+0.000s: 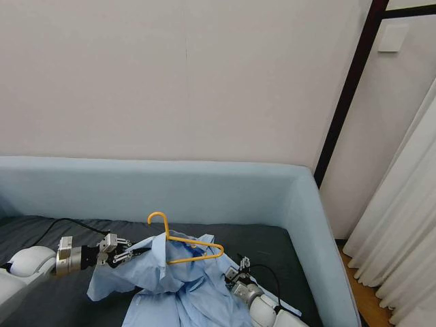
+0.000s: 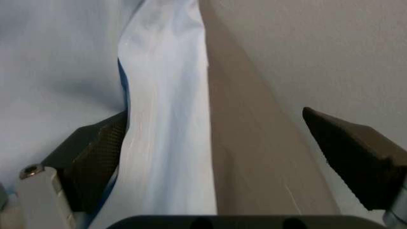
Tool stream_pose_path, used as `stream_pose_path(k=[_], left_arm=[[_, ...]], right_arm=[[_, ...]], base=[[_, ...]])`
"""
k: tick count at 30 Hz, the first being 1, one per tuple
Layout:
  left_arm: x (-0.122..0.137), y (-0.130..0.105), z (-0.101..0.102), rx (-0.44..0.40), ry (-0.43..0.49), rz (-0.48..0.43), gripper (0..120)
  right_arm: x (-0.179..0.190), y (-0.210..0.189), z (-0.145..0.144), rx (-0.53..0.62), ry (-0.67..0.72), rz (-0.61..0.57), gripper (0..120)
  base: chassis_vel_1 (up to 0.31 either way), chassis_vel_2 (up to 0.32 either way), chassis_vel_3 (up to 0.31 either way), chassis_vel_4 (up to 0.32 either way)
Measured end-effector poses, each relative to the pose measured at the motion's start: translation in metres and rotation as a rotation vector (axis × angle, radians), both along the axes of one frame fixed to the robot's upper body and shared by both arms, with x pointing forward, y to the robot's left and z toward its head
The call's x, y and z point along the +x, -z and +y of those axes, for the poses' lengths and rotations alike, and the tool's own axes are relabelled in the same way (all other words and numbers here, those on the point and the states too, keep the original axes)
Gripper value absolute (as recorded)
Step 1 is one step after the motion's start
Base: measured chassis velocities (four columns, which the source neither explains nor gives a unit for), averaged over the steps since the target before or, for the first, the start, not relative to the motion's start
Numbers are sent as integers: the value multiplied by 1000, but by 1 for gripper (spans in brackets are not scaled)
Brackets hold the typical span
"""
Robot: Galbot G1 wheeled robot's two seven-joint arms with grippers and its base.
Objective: Pick up the clothes from the sofa and hang them on the clothes hanger.
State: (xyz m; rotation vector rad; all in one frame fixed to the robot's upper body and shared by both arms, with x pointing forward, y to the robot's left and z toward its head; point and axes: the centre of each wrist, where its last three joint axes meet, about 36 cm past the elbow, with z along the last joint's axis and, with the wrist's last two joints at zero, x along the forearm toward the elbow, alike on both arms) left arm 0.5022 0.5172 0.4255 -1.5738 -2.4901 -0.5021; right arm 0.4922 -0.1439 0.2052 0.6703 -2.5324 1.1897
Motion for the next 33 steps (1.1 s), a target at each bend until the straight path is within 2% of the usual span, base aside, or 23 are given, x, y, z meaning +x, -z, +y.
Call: stream_pose_path(k=[8, 19, 33], left_arm=[[2, 4, -2, -3, 0, 3, 7], [3, 8, -2, -2, -4, 8, 7], [2, 8, -2, -1, 1, 10, 7]], right_arm=[[5, -4, -21, -11, 22, 2, 100], [-14, -25, -9, 61, -39, 22, 100], [1, -16, -13, 50, 14, 21, 100]], base=[[0, 0, 0, 0], [0, 0, 0, 0], [0, 0, 0, 0]])
